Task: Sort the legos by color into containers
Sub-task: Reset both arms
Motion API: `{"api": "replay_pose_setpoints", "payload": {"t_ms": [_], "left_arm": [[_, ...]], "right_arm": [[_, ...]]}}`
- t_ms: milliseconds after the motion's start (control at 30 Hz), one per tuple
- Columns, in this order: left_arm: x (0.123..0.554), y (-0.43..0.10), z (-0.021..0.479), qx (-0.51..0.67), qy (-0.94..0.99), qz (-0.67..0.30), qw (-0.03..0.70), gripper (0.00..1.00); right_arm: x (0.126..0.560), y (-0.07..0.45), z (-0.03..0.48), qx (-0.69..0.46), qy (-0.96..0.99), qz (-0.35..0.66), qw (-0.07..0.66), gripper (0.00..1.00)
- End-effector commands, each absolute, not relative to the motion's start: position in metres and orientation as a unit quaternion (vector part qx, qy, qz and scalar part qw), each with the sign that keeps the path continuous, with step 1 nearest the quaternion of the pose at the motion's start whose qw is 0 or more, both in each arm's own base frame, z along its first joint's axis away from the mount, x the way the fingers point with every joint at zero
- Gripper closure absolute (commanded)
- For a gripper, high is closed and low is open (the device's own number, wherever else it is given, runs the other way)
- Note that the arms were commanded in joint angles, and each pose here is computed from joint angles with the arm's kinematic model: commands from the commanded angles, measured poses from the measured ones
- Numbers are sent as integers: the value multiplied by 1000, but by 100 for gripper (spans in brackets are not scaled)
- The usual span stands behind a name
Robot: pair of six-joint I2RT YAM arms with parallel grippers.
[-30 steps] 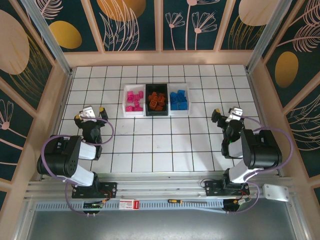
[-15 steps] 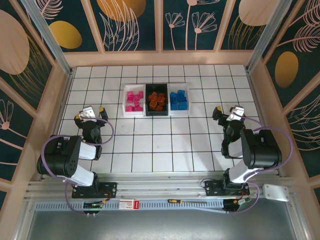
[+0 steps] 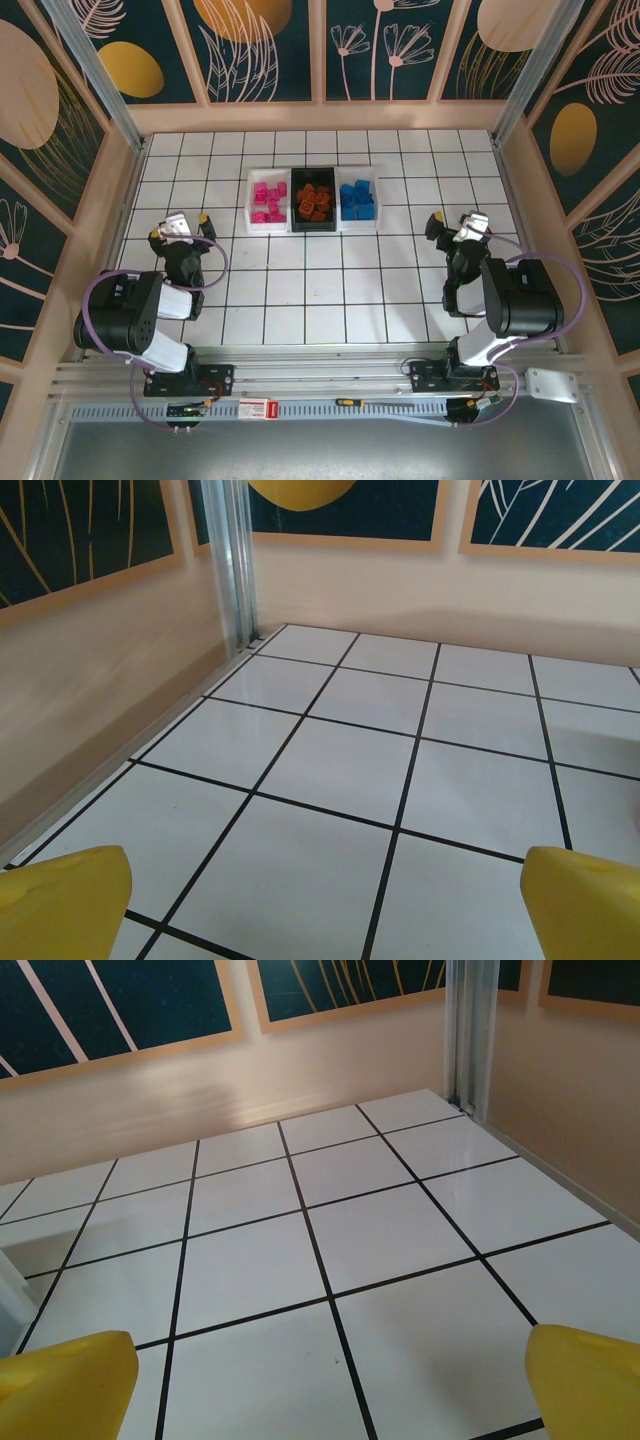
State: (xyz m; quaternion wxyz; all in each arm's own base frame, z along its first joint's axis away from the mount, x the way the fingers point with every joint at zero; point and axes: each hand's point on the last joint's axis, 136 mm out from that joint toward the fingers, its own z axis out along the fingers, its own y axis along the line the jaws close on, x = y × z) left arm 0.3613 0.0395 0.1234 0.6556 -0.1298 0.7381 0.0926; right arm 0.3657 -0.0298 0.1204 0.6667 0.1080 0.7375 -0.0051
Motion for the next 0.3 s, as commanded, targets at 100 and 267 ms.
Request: {"api": "replay_pose_setpoints", "payload": {"t_ms": [100, 267], "left_arm": [[365, 41, 139, -141, 717, 80, 678, 1], [365, 41, 139, -141, 717, 80, 678, 1]], "right_arm": [[367, -32, 131, 111, 722, -12, 683, 1], [367, -31, 131, 110, 722, -12, 683, 1]]}}
